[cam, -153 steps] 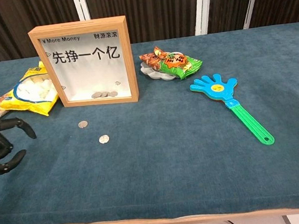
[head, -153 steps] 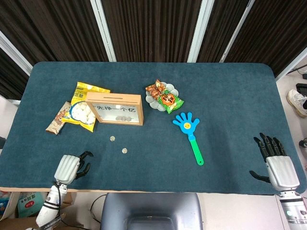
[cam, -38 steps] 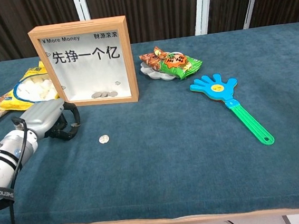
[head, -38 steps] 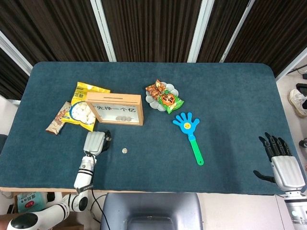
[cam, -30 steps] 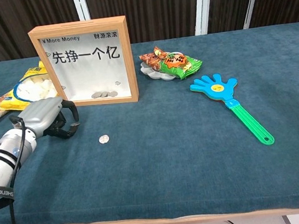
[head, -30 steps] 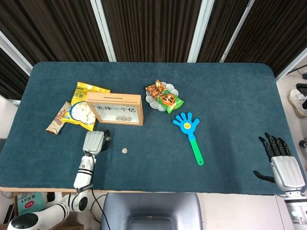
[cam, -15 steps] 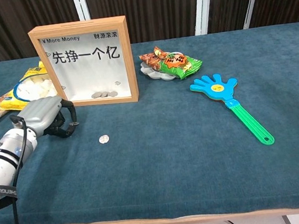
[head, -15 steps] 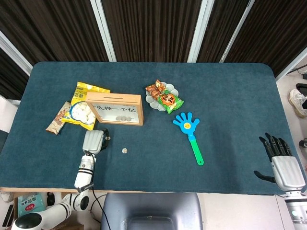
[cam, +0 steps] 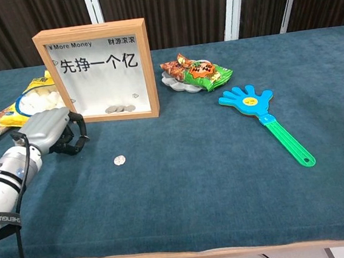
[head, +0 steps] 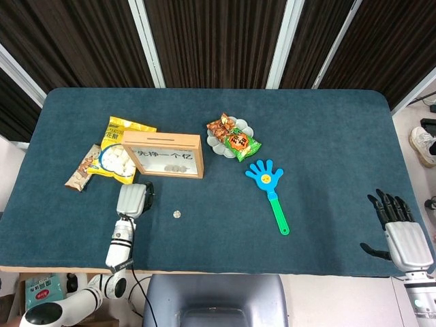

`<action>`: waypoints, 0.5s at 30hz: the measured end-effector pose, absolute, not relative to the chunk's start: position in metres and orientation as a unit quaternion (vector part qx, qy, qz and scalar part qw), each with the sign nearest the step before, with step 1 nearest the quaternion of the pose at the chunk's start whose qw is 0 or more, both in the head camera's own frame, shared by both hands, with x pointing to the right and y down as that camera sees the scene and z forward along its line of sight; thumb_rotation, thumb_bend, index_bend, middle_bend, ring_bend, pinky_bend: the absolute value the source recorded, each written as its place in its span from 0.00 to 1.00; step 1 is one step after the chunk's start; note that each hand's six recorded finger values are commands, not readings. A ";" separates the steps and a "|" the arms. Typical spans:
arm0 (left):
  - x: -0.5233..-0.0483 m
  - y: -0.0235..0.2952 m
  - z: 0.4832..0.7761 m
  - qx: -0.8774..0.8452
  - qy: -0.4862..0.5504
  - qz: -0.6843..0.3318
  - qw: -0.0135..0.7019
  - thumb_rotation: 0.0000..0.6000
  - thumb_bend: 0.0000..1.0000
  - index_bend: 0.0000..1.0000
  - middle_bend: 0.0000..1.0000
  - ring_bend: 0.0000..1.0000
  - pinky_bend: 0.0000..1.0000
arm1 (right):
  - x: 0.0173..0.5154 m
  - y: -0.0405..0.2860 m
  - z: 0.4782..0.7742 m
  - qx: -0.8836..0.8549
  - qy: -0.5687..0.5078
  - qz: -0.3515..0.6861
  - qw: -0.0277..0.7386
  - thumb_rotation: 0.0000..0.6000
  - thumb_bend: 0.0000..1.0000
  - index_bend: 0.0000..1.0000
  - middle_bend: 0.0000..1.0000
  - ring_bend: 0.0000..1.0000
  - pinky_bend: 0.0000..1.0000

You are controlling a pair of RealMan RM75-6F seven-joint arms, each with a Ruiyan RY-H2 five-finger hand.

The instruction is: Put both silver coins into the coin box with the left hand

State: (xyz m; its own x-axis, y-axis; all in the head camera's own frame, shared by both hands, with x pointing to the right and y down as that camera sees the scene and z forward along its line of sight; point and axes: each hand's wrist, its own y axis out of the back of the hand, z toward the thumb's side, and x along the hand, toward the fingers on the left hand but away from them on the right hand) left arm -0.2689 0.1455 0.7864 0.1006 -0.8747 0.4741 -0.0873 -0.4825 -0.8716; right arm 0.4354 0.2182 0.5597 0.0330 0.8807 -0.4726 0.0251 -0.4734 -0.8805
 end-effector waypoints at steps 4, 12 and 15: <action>-0.269 0.144 0.784 -0.653 0.372 -0.557 0.355 1.00 0.46 0.64 1.00 1.00 1.00 | 0.435 0.218 0.560 -0.622 -0.363 0.592 0.361 1.00 0.15 0.00 0.00 0.00 0.00; -0.268 0.136 0.753 -0.651 0.399 -0.520 0.382 1.00 0.46 0.63 1.00 1.00 1.00 | 0.435 0.217 0.560 -0.623 -0.364 0.591 0.359 1.00 0.15 0.00 0.00 0.00 0.00; -0.265 0.130 0.735 -0.655 0.410 -0.503 0.388 1.00 0.46 0.63 1.00 1.00 1.00 | 0.434 0.218 0.560 -0.625 -0.363 0.590 0.360 1.00 0.15 0.00 0.00 0.00 0.00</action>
